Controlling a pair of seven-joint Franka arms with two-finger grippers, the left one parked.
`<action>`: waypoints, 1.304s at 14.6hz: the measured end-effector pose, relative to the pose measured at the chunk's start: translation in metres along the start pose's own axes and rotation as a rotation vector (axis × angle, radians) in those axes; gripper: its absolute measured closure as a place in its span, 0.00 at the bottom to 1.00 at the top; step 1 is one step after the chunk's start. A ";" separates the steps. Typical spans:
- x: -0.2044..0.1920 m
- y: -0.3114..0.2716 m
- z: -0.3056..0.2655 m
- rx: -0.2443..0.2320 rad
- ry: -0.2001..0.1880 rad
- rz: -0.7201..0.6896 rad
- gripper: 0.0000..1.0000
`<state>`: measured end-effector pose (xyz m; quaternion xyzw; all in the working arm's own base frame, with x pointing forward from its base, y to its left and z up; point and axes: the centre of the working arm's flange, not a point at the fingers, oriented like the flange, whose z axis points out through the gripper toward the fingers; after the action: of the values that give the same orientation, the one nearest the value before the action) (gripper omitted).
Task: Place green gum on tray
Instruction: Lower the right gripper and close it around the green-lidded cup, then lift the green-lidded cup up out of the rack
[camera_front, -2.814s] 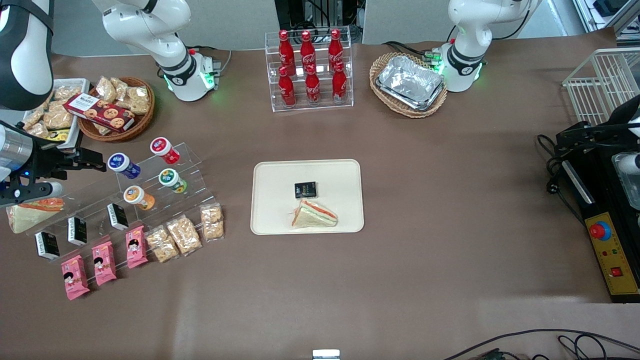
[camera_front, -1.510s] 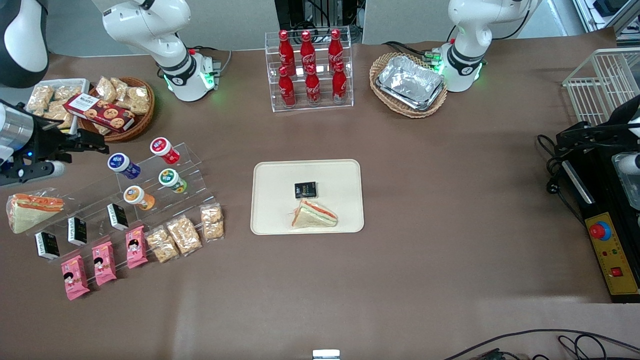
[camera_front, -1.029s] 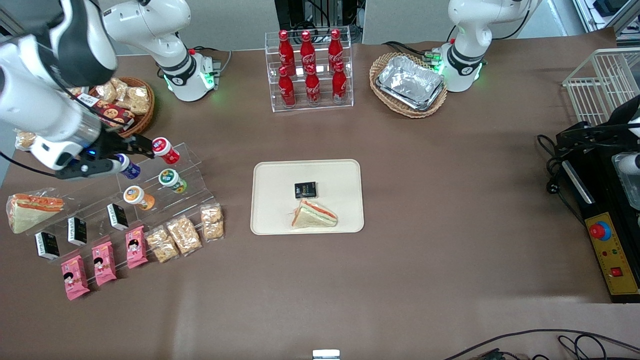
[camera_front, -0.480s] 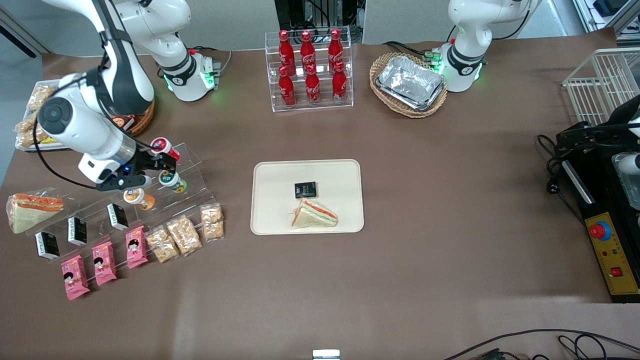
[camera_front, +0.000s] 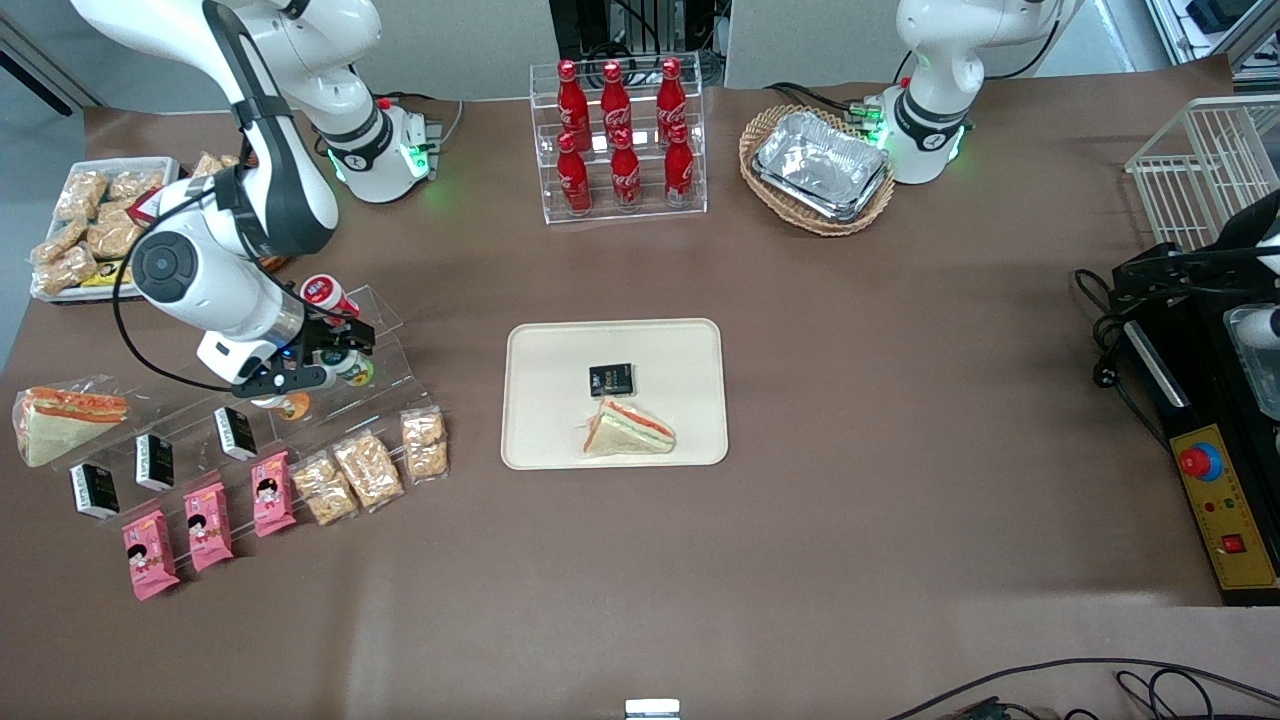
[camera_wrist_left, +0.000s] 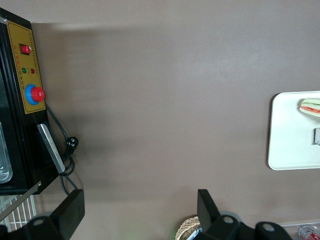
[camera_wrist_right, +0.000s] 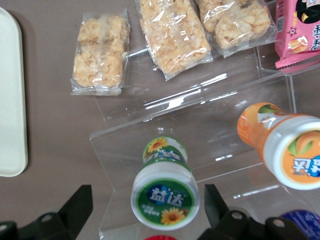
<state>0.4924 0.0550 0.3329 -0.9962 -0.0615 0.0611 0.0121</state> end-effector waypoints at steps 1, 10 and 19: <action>0.001 0.000 0.004 -0.002 -0.001 -0.001 0.00; -0.002 0.019 0.020 -0.004 0.008 -0.076 0.41; 0.018 0.070 -0.074 0.031 -0.061 -0.153 0.41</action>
<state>0.5275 -0.0138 0.4023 -0.9860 -0.1366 0.0912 0.0303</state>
